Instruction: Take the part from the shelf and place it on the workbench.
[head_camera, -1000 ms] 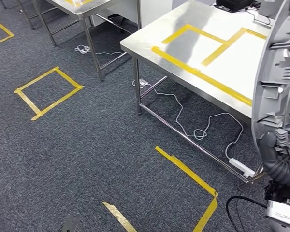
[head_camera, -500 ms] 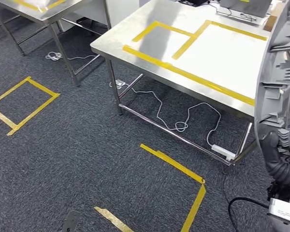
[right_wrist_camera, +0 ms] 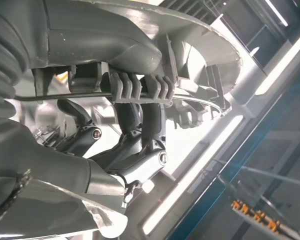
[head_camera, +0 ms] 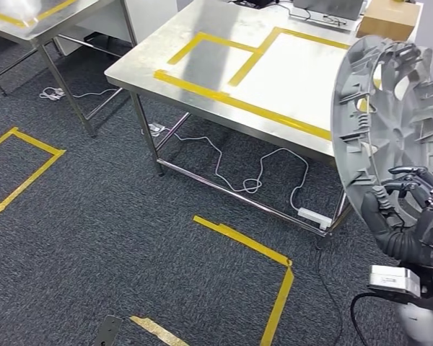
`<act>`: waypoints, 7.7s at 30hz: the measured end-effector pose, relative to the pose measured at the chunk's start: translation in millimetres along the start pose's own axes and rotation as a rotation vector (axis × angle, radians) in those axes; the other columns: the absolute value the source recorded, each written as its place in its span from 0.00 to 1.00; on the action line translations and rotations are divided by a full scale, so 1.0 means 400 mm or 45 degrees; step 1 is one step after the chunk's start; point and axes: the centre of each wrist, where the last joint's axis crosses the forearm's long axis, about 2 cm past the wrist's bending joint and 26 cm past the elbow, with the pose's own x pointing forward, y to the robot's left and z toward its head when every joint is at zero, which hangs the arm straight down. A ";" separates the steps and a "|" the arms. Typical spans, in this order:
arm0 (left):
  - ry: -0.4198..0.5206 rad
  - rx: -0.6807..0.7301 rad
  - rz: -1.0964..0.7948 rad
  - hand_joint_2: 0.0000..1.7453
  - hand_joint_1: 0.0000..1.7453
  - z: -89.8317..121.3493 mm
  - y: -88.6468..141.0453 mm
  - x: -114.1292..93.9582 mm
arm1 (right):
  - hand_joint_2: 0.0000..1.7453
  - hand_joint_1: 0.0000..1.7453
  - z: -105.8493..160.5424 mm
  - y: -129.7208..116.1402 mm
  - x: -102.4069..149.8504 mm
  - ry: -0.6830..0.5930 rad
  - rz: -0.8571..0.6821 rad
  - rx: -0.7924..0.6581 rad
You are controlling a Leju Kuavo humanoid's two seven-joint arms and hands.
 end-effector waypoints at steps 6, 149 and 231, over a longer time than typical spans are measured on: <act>-0.003 -0.013 0.015 1.00 0.00 0.000 -0.004 0.005 | 1.00 1.00 -0.005 -0.001 -0.015 -0.005 0.067 0.042; -0.036 -0.106 -0.040 1.00 0.00 -0.009 -0.016 0.042 | 1.00 1.00 -0.045 0.164 -0.131 0.033 0.402 0.642; -0.075 0.006 0.038 0.00 0.00 -0.013 -0.015 0.059 | 0.00 0.00 0.164 0.165 -0.257 0.472 0.311 0.718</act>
